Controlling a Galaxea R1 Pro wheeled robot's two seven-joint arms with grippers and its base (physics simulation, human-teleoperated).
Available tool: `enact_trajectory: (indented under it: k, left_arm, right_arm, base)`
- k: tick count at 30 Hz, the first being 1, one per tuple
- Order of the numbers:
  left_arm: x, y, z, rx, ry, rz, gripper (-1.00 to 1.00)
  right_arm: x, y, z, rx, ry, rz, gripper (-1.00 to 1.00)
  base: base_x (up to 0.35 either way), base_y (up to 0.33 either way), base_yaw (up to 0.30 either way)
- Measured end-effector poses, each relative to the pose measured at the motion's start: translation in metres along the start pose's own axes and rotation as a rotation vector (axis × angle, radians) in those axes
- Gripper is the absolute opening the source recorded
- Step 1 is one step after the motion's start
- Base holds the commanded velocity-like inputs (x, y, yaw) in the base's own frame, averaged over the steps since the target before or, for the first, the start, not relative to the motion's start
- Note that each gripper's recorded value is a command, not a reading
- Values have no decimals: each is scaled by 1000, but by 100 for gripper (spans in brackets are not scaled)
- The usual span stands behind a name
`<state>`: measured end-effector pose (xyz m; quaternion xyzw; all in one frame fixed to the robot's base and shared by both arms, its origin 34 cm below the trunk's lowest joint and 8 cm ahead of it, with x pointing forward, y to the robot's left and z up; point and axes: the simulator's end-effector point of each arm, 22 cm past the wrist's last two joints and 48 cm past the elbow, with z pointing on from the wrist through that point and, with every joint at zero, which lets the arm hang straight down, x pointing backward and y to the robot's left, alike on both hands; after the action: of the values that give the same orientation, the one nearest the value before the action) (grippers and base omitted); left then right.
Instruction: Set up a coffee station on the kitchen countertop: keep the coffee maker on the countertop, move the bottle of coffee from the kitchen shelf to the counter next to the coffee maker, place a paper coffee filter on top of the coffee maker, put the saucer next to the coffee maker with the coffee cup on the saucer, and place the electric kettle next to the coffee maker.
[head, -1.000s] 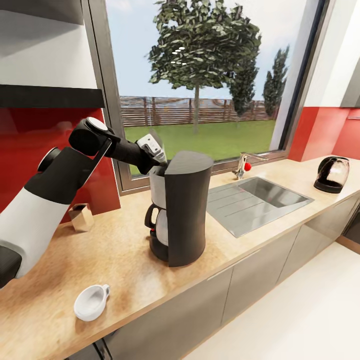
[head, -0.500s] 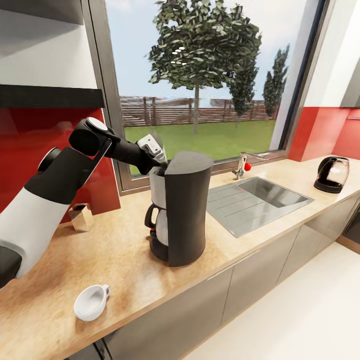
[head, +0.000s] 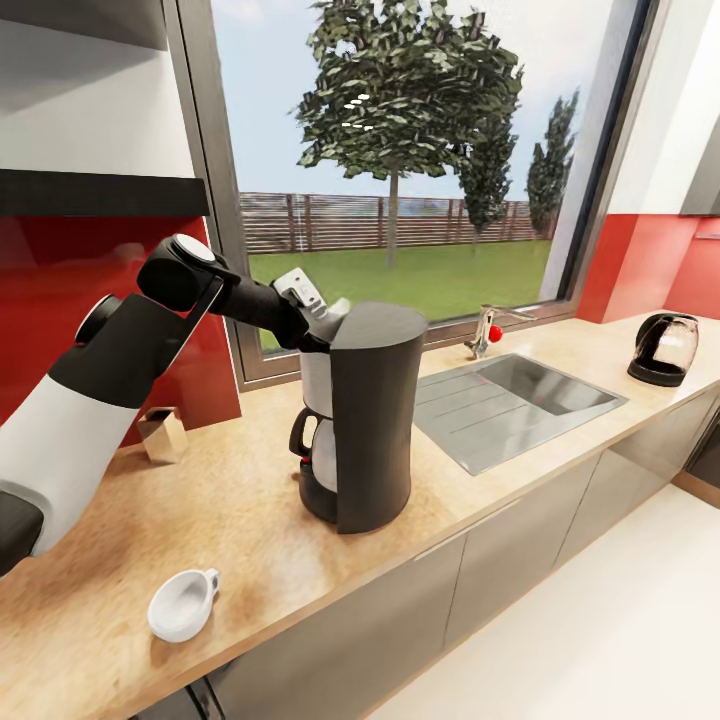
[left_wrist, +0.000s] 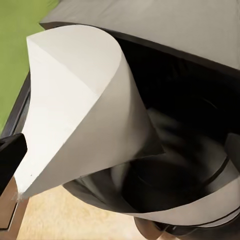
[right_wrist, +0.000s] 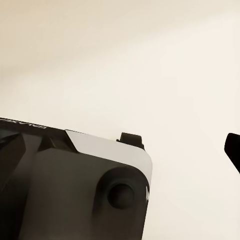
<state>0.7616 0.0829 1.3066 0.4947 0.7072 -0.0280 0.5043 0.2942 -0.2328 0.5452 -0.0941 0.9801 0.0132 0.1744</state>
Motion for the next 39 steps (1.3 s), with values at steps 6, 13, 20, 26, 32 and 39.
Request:
enact_trajectory:
  k: [6, 13, 20, 26, 32, 39]
  left_arm:
    - [0, 0, 0, 1, 0, 0, 100]
    - [0, -2, 0, 9, -1, -10, 100]
    - [0, -2, 0, 12, -2, -16, 100]
    - [0, -2, -1, 13, -4, -19, 100]
    - [0, -1, -2, 11, -5, -22, 100]
    - [0, 1, -2, 7, -7, -23, 100]
  right_arm:
    - [0, 0, 0, 0, 0, 0, 100]
    - [0, 0, 0, 0, 0, 0, 100]
    - [0, 0, 0, 0, 1, 0, 100]
    - [0, 0, 0, 0, 1, 0, 100]
    - [0, 0, 0, 0, 1, 0, 100]
    - [0, 0, 0, 0, 1, 0, 100]
  base:
    - [0, 0, 0]
    - [0, 0, 0]
    - [0, 0, 0]
    - [0, 0, 0]
    - [0, 0, 0]
    - [0, 0, 0]
